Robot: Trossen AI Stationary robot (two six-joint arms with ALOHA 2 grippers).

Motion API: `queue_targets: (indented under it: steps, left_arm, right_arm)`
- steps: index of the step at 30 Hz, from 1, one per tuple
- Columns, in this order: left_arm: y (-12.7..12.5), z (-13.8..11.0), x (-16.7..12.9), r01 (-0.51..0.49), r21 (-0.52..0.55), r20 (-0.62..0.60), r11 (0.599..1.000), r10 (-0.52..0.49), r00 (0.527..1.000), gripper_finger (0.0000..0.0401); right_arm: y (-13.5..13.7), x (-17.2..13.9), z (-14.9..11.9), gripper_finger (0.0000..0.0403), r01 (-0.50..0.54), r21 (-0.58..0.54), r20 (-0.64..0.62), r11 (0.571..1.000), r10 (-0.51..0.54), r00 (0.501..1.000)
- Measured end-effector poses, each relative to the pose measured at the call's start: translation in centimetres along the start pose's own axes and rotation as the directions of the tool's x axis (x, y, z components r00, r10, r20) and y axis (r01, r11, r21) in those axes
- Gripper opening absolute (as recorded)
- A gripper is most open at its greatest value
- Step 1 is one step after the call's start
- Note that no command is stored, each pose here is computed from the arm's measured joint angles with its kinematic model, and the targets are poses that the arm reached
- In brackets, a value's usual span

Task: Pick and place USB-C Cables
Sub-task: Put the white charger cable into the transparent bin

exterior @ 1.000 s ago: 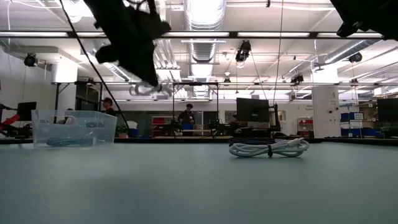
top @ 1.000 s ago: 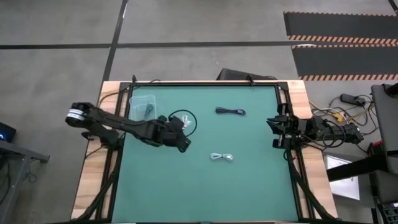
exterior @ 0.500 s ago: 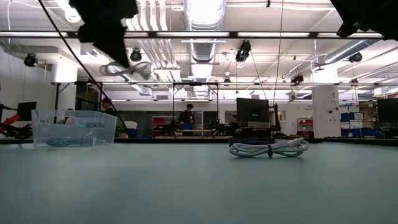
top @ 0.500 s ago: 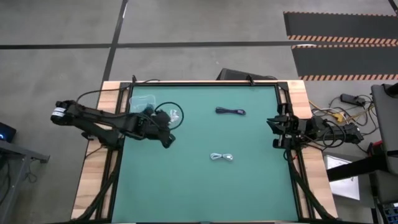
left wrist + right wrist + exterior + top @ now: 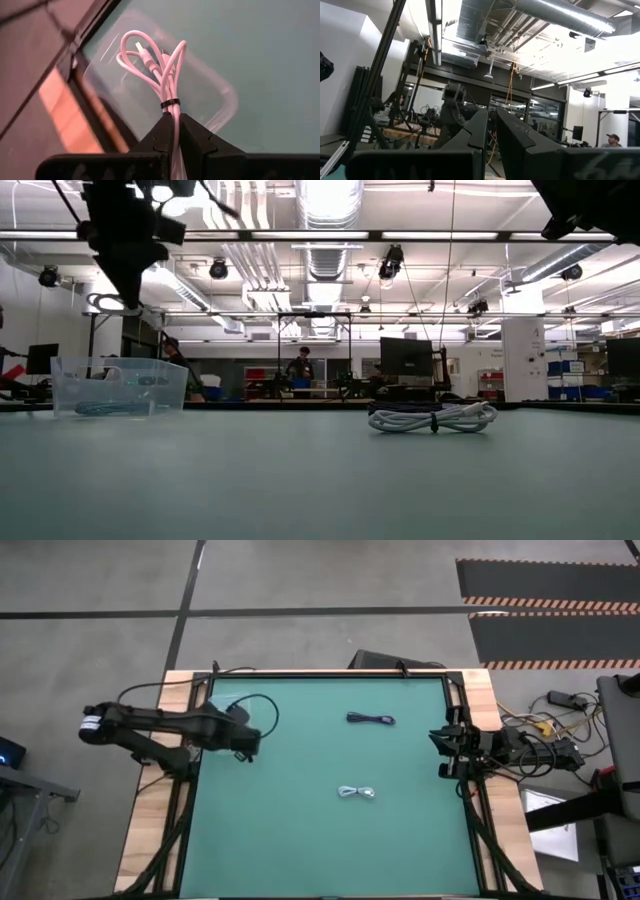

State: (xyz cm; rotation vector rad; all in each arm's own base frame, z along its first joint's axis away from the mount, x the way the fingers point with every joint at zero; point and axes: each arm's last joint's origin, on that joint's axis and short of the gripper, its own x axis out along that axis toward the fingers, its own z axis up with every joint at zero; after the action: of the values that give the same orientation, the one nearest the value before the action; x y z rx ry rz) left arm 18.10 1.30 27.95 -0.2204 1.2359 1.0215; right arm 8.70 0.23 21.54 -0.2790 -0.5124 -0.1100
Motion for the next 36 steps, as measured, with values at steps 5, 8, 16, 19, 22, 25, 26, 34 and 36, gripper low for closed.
queue_targets:
  steps: [5,8,16,19,22,25,26,34,36]
  left_arm:
    - [0.1,0.8,1.3,-0.035,0.044,-0.114,0.998,0.04,0.993,0.0006]
    - [0.0,1.4,2.2,-0.031,0.149,-0.174,0.988,0.057,0.983,0.0006]
    - [0.1,2.7,4.0,0.116,0.663,-0.265,0.74,0.087,0.96,0.0006]
    - [0.7,2.9,4.1,0.146,0.75,-0.251,0.645,0.073,0.965,0.0006]
    - [1.8,3.2,3.8,0.127,0.755,-0.2,0.643,0.041,0.979,0.0006]
    - [3.0,3.5,3.4,0.1,0.739,-0.145,0.666,0.012,0.989,0.0006]
    - [3.4,3.6,3.3,0.086,0.727,-0.123,0.681,0.006,0.992,0.0006]
    - [5.4,3.8,3.6,0.046,0.661,-0.052,0.749,-0.015,0.999,0.0006]
    - [5.5,3.6,4.1,0.048,0.657,-0.063,0.752,-0.008,0.998,0.0006]
  right_arm:
    - [0.0,0.0,0.0,0.0027,0.0,-0.001,0.0,1.0,0.0,1.0]
    - [0.0,0.0,0.0,0.0027,0.0,-0.004,0.0,1.0,0.0,1.0]
    - [0.0,0.0,0.0,0.0027,0.001,-0.02,0.0,1.0,-0.001,1.0]
    - [0.0,0.0,0.0,0.0027,0.001,-0.019,0.0,1.0,-0.001,1.0]
    - [0.0,0.0,0.0,0.0027,0.001,-0.019,0.0,1.0,-0.001,1.0]
    - [0.0,0.0,0.0,0.0027,0.001,-0.019,0.0,1.0,-0.001,1.0]
    - [0.0,0.0,0.0,0.0027,0.001,-0.019,0.0,1.0,-0.001,1.0]
    - [0.0,0.0,0.0,0.0027,0.001,-0.019,0.0,1.0,-0.001,1.0]
    - [0.0,0.0,0.0,0.0027,0.001,-0.019,0.0,1.0,-0.001,1.0]
